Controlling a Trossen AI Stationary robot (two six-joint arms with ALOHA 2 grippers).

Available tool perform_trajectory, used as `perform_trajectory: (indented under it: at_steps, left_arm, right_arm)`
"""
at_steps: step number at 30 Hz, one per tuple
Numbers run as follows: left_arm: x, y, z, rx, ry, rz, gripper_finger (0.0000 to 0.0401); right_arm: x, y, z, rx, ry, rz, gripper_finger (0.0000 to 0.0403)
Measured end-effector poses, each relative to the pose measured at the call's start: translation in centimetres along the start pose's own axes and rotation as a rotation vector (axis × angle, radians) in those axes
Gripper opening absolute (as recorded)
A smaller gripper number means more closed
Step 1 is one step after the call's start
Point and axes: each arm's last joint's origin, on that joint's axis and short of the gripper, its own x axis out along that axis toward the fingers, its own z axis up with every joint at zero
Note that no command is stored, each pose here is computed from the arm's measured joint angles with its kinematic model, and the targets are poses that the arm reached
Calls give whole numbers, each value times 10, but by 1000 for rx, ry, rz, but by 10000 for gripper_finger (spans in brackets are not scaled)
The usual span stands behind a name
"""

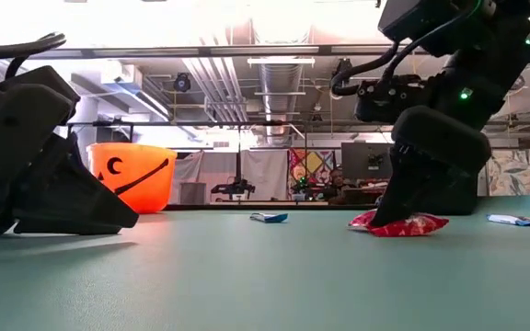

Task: Sort candy by brand, put in halloween buckets
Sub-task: Put the red candy into the black bucket

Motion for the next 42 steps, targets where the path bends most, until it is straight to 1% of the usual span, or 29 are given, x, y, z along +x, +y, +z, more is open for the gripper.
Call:
perform_trajectory:
  at_steps: [3, 6, 10, 12, 13, 15, 18, 22, 25, 27, 28, 30, 32, 36, 39, 42]
  left_arm:
    - [-3, 0, -4, 21, -22, -10, 232]
    - [-6, 0, -8, 39, -30, -18, 232]
    - [-10, -1, -11, 46, -12, -31, 233]
    - [-13, -2, -11, 53, 4, -33, 233]
    - [-14, -2, -10, 60, 13, -33, 233]
    - [-18, -2, -9, 78, 36, -29, 233]
    - [-24, 0, -4, 91, 111, -2, 233]
    - [-34, 4, 6, 152, 200, 51, 233]
    - [-40, 4, 15, 174, 268, 82, 233]
    - [-44, 3, 20, 178, 313, 99, 233]
    - [-46, 3, 23, 180, 328, 104, 233]
    - [-49, 1, 27, 191, 350, 116, 233]
    - [-51, 0, 30, 203, 364, 124, 233]
    - [-55, -5, 36, 215, 381, 124, 233]
    - [-58, -11, 41, 210, 363, 104, 233]
    - [-56, -18, 50, 199, 295, 83, 233]
  right_arm:
    - [-12, -4, 5, -11, -25, 6, 49]
    - [-29, -9, 18, 15, -95, 35, 28]
    - [-56, -20, 32, 33, -180, 56, 15]
    - [-74, -33, 38, 53, -226, 27, 12]
    - [-83, -42, 41, 68, -245, -5, 10]
    - [-98, -64, 43, 105, -266, -108, 9]
    - [-121, -102, 45, 196, -291, -256, 9]
    - [-140, -157, 43, 331, -288, -511, 9]
    - [-145, -197, 44, 404, -263, -686, 9]
    - [-144, -223, 45, 464, -235, -754, 9]
    - [-142, -235, 46, 494, -217, -770, 9]
    - [-137, -258, 46, 547, -181, -777, 9]
    - [-131, -278, 45, 600, -150, -761, 9]
    - [-117, -312, 41, 694, -109, -733, 9]
    - [-104, -330, 35, 737, -58, -745, 9]
    - [-92, -338, 36, 730, -44, -752, 16]
